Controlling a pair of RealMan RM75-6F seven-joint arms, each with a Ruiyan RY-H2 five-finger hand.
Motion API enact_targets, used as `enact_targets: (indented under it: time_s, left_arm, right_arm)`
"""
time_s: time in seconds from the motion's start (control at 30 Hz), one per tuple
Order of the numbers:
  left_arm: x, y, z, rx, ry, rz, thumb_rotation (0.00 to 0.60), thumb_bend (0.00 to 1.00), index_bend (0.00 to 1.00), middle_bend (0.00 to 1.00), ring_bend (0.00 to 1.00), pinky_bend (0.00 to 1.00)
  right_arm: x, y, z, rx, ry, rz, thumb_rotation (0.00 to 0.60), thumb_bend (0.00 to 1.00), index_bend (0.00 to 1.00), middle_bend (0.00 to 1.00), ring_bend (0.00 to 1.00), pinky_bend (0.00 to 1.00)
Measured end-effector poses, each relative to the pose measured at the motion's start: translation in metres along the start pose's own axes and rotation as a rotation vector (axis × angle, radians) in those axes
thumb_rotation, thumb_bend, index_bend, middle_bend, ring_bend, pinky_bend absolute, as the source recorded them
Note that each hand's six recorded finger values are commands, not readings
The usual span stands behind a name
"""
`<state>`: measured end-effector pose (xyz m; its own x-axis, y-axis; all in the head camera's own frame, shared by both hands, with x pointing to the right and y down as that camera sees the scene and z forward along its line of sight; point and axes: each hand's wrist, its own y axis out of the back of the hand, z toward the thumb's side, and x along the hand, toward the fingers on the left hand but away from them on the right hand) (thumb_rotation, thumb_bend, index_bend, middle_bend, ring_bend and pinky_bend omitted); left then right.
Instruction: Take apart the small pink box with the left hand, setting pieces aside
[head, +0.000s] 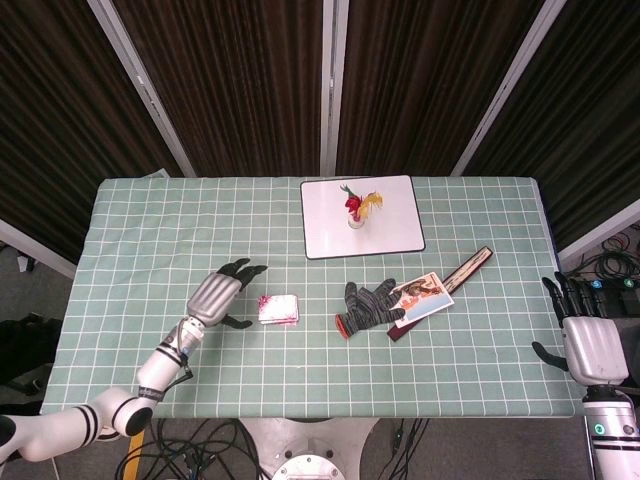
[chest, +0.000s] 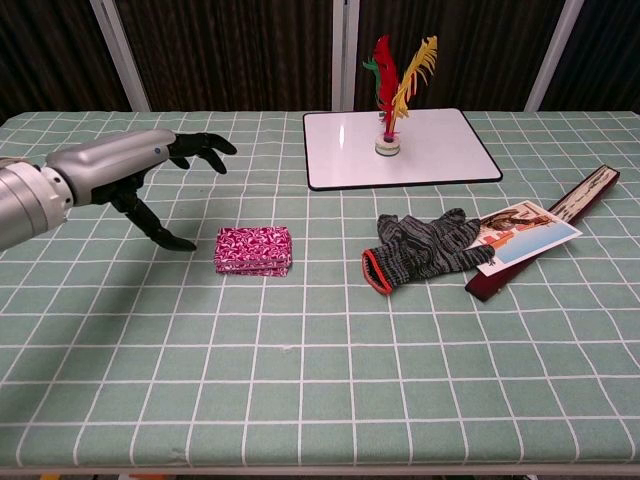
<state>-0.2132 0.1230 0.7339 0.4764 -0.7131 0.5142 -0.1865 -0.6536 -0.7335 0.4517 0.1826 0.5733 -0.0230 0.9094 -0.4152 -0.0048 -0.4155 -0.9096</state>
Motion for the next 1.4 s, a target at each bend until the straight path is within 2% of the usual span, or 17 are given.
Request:
enact_targets:
  time_s: [0.37, 0.7, 0.87, 1.4]
  left_arm:
    - [0.014, -0.022, 0.021, -0.052, -0.003, -0.037, 0.6, 0.06, 0.14, 0.22, 0.08, 0.2]
    - [0.025, -0.037, 0.028, -0.044, 0.016, -0.062, 0.6, 0.06, 0.16, 0.26, 0.12, 0.22]
    - [0.028, -0.041, 0.03, -0.033, 0.025, -0.063, 0.6, 0.12, 0.17, 0.26, 0.12, 0.22]
    - [0.033, -0.05, 0.029, -0.014, 0.049, -0.073, 0.6, 0.19, 0.19, 0.28, 0.12, 0.22]
  right_arm:
    - [0.0, -0.005, -0.004, -0.009, -0.001, 0.011, 0.6, 0.08, 0.0, 0.0, 0.0, 0.0]
    - [-0.002, -0.008, -0.006, -0.013, -0.008, 0.016, 0.6, 0.08, 0.0, 0.0, 0.0, 0.0]
    - [-0.003, -0.009, -0.008, -0.016, -0.014, 0.02, 0.6, 0.08, 0.0, 0.0, 0.0, 0.0]
    - [-0.003, -0.014, -0.014, -0.024, -0.027, 0.032, 0.6, 0.08, 0.0, 0.0, 0.0, 0.0]
